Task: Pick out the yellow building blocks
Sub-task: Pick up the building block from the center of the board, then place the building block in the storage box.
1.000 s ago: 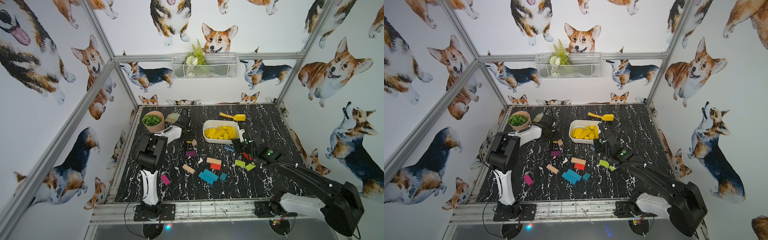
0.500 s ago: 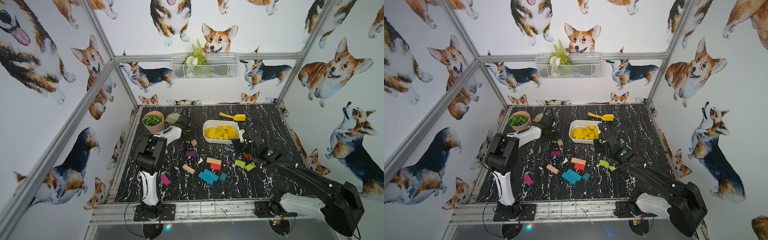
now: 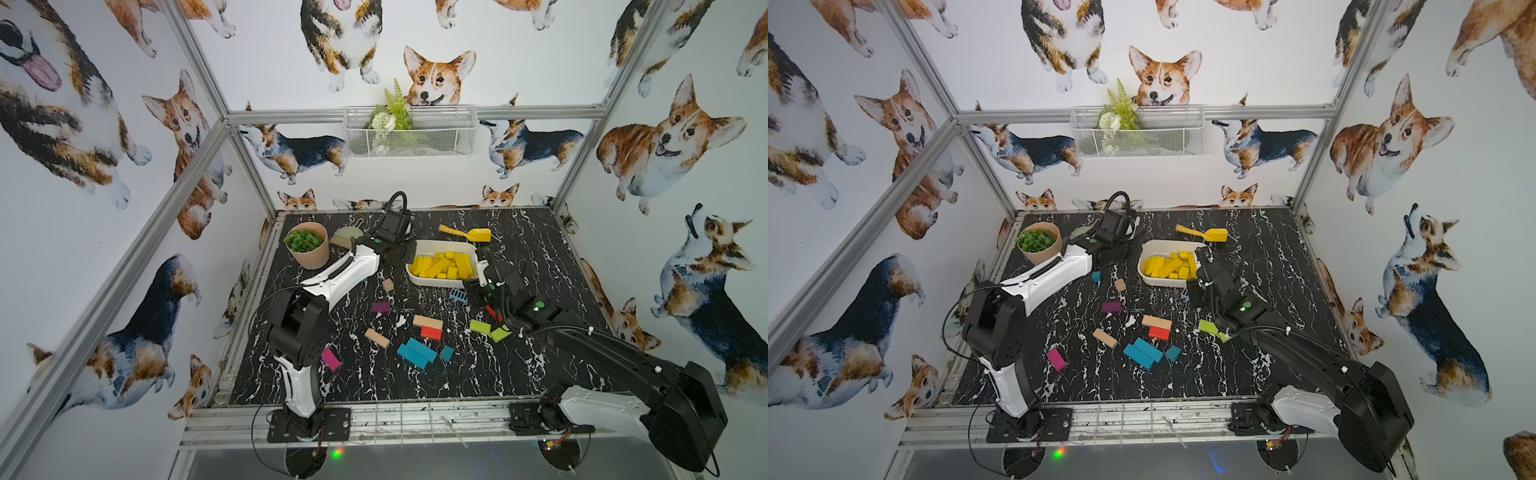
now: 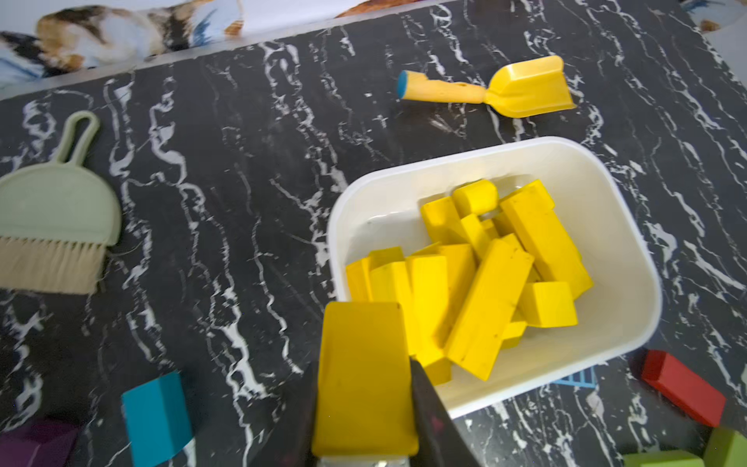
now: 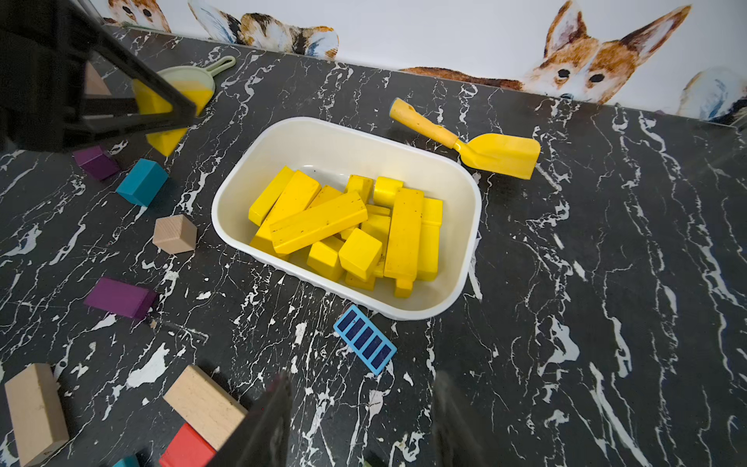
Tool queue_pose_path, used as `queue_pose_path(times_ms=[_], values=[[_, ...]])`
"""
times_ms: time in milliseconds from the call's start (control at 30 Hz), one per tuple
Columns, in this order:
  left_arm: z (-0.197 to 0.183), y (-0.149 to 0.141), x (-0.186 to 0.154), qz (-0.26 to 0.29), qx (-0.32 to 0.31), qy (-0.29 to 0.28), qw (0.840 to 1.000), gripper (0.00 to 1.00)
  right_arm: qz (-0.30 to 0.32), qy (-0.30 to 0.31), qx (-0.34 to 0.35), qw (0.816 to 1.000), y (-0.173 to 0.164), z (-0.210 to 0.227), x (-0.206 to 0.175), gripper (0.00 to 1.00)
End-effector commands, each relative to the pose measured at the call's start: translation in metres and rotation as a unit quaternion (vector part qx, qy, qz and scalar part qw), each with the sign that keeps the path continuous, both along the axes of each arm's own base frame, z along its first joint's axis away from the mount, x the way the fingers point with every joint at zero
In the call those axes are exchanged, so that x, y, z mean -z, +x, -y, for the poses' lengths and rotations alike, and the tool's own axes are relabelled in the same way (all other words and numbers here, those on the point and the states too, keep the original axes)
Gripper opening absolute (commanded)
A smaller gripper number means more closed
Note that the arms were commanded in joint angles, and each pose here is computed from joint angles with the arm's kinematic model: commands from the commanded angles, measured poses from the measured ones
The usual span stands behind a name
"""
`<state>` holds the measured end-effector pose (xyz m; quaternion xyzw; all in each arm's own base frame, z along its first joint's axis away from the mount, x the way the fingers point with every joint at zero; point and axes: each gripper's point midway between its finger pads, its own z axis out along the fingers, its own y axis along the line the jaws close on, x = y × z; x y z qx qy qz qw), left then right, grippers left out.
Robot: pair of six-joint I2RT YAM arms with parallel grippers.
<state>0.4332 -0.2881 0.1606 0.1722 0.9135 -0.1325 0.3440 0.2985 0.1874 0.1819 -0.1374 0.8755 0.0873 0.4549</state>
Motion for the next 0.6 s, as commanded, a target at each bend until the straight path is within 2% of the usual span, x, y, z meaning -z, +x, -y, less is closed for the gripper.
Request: queue_pose_path(times_ms=[0,233,467,567], values=[[0.029,-0.004,0.007,-0.008,0.036,0.008,0.999,0.27,0.02,0.011,0.013,1.0,-0.001,0.007,-0.011,0.57],[0.077,0.01,0.034,-0.029,0.075,0.015,0.997,0.28,0.03,0.007,0.026,0.999,-0.011,0.022,-0.013,0.57],[0.089,0.032,0.056,-0.032,0.077,0.038,0.996,0.3,0.033,0.007,0.031,0.999,-0.014,0.027,-0.013,0.58],[0.093,0.038,0.063,-0.036,0.078,0.04,0.996,0.35,0.032,0.006,0.031,0.999,-0.015,0.027,-0.012,0.58]])
